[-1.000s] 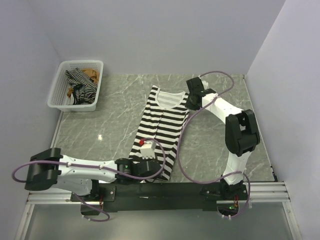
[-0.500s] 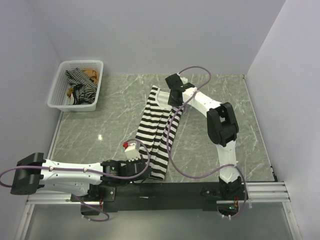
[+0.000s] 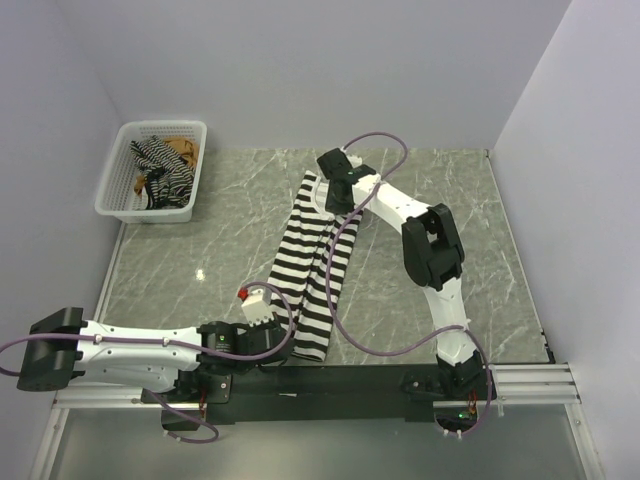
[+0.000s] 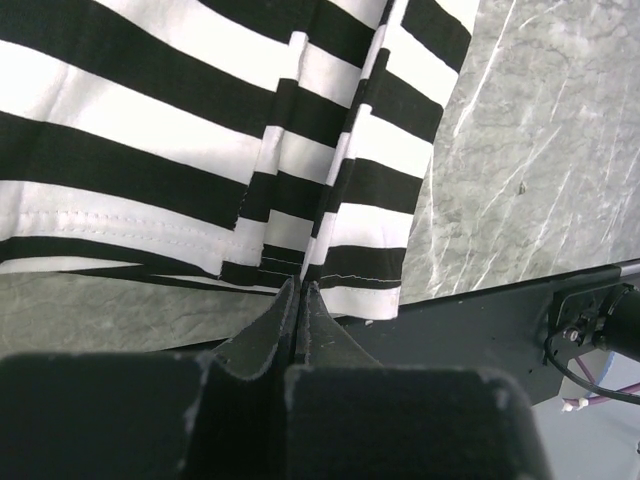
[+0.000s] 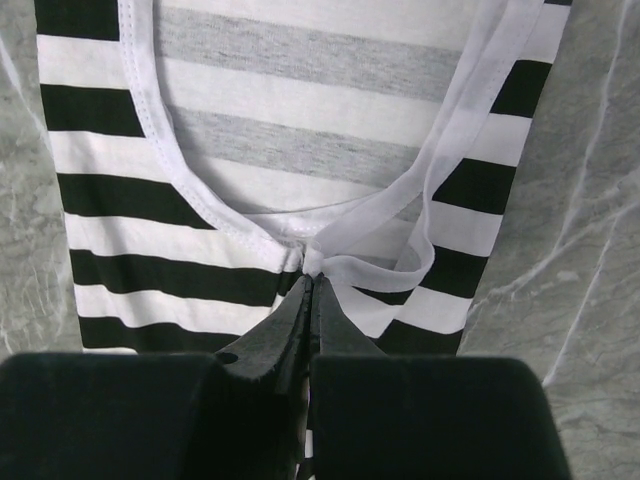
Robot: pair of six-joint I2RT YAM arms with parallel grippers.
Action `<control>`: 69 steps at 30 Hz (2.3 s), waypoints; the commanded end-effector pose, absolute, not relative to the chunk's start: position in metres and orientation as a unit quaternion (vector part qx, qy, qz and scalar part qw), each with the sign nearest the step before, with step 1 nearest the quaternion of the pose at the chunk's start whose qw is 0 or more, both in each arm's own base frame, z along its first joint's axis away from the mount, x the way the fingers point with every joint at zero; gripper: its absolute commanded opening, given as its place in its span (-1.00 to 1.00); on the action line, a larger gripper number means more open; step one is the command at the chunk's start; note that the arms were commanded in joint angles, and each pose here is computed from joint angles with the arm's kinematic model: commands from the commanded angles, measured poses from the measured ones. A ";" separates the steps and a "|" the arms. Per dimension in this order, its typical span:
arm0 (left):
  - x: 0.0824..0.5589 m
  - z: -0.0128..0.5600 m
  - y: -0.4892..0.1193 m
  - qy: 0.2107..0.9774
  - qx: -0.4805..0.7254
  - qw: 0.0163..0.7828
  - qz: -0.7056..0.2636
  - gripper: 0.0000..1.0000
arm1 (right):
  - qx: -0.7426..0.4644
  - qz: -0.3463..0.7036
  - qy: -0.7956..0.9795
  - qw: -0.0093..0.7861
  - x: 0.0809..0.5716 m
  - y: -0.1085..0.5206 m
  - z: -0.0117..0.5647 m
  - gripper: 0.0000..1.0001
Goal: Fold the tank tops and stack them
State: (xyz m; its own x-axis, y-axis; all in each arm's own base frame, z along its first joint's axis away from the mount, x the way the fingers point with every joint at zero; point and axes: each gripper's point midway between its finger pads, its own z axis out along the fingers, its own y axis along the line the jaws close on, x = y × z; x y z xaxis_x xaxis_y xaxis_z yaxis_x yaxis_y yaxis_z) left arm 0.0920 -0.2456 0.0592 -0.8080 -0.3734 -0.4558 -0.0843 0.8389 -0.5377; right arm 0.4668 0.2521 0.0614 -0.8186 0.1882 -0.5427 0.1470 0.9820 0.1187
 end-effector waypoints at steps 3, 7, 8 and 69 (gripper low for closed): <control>0.088 0.052 -0.238 0.923 -0.131 0.272 -0.241 -0.99 | 0.094 0.040 0.941 0.322 0.487 0.259 0.073 -1.00; 0.088 0.051 -0.238 0.923 -0.133 0.270 -0.239 -0.99 | 0.090 0.050 0.940 0.324 0.489 0.264 0.072 -1.00; 0.087 0.050 -0.237 0.924 -0.132 0.269 -0.239 -0.99 | 0.089 0.053 0.939 0.327 0.489 0.267 0.072 -1.00; 0.218 0.062 -0.189 0.916 -0.157 0.292 -0.225 -0.12 | 0.122 0.016 0.946 0.300 0.521 0.176 0.043 -0.72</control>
